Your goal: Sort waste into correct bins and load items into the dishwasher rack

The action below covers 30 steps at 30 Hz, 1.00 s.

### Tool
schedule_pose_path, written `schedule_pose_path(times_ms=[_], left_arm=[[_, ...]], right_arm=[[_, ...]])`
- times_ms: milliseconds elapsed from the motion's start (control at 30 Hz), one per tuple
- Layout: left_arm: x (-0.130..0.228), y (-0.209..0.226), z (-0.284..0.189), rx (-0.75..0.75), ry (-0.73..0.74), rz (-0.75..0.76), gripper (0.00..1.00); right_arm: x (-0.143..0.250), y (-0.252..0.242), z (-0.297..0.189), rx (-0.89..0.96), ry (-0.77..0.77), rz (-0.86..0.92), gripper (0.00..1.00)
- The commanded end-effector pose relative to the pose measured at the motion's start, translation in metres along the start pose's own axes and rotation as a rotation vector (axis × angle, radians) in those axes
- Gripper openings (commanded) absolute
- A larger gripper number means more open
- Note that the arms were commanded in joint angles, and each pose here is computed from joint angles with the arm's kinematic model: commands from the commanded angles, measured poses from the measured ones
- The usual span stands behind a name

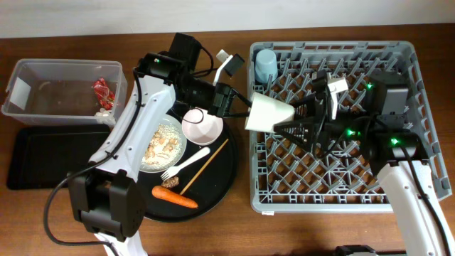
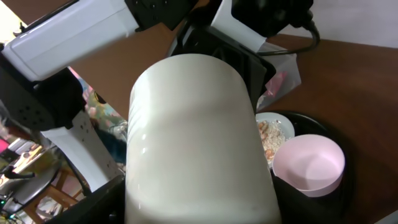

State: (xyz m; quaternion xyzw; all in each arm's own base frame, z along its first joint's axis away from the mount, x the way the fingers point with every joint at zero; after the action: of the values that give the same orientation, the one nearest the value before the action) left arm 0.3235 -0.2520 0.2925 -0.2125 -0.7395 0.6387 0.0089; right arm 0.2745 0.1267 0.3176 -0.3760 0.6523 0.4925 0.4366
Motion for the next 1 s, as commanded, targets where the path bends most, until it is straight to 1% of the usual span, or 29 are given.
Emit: schedule_pose_path(times_ms=[0, 33, 67, 100, 133, 167, 200, 267, 300, 333, 367, 400, 467, 500, 533, 567, 600, 633, 700, 800, 833, 900, 967], left_arm=[[0.001, -0.001, 0.000, -0.067, 0.003, 0.038, 0.02], [0.001, 0.000, 0.000, -0.069, 0.003, 0.038, 0.03], [0.001, 0.002, 0.000, -0.086, 0.003, 0.037, 0.07], [0.001, 0.007, 0.000, -0.127, 0.004, 0.038, 0.16], [0.001, 0.013, -0.001, -0.172, 0.005, 0.037, 0.23], [0.001, 0.018, -0.002, -0.209, 0.005, 0.037, 0.27], [0.001, 0.027, -0.004, -0.276, 0.004, 0.025, 0.31], [0.001, 0.047, -0.013, -0.443, -0.009, -0.032, 0.31], [0.002, 0.065, -0.025, -0.598, -0.028, -0.092, 0.31], [0.003, 0.077, -0.036, -0.704, -0.053, -0.151, 0.31], [0.006, 0.090, -0.054, -0.827, -0.092, -0.240, 0.31], [0.008, 0.095, -0.066, -0.872, -0.111, -0.288, 0.31], [0.013, 0.103, -0.090, -0.920, -0.143, -0.353, 0.31], [0.016, 0.106, -0.104, -0.944, -0.160, -0.386, 0.31], [0.019, 0.110, -0.115, -0.973, -0.177, -0.419, 0.31], [0.026, 0.116, -0.136, -1.036, -0.210, -0.490, 0.31], [0.032, 0.119, -0.150, -1.077, -0.222, -0.529, 0.31], [0.035, 0.121, -0.158, -1.103, -0.228, -0.546, 0.31], [0.044, 0.127, -0.182, -1.205, -0.261, -0.613, 0.31], [0.045, 0.128, -0.186, -1.225, -0.278, -0.632, 0.31], [0.045, 0.128, -0.186, -1.225, -0.280, -0.631, 0.31], [0.045, 0.128, -0.186, -1.225, -0.280, -0.630, 0.31], [0.045, 0.128, -0.186, -1.225, -0.280, -0.630, 0.31]], right_arm=[[-0.009, 0.009, 0.000, -0.039, -0.016, -0.041, 0.63], [-0.009, 0.010, 0.000, -0.043, -0.017, -0.041, 0.61], [-0.009, 0.010, 0.000, -0.045, -0.018, -0.041, 0.61], [-0.009, 0.010, 0.000, -0.045, -0.018, -0.041, 0.59], [-0.009, 0.010, 0.000, -0.045, -0.018, -0.041, 0.57], [-0.009, 0.010, 0.000, -0.045, -0.018, -0.041, 0.57], [-0.009, 0.010, 0.000, -0.045, -0.018, -0.040, 0.52], [-0.007, 0.010, 0.000, -0.043, -0.014, -0.025, 0.47], [-0.003, 0.005, 0.000, 0.000, 0.005, 0.017, 0.45], [0.004, -0.004, -0.001, 0.075, 0.034, 0.070, 0.41], [0.012, -0.012, -0.002, 0.149, 0.068, 0.108, 0.39], [0.015, -0.016, -0.003, 0.178, 0.081, 0.121, 0.37], [0.017, -0.024, -0.005, 0.248, 0.099, 0.146, 0.30], [0.016, -0.029, -0.007, 0.301, 0.107, 0.160, 0.25], [0.012, -0.034, -0.010, 0.350, 0.114, 0.147, 0.24], [0.005, -0.041, -0.016, 0.434, 0.130, 0.132, 0.24], [-0.002, -0.047, -0.024, 0.529, 0.150, 0.122, 0.22], [-0.007, -0.052, -0.030, 0.600, 0.165, 0.113, 0.20], [-0.016, -0.065, -0.045, 0.757, 0.211, 0.093, 0.20], [-0.011, -0.085, -0.048, 0.831, 0.281, 0.091, 0.19], [-0.002, -0.101, -0.040, 0.857, 0.350, 0.082, 0.19], [0.007, -0.120, -0.027, 0.913, 0.441, 0.068, 0.19], [0.015, -0.133, -0.012, 0.937, 0.508, 0.057, 0.19]])
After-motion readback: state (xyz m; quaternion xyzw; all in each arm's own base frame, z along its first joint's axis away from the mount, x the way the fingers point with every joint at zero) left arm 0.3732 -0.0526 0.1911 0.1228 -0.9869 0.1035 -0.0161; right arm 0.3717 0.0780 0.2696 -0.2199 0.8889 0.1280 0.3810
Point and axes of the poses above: each gripper's point midway between its finger pads, its own z axis out along the fingers, its own y axis along the line the jaws close on, x = y × z, the point moved 4 cm from there along -z, back along the fingers, and after that the axes turned 13 degrees about -z, right-handed, at the moved point
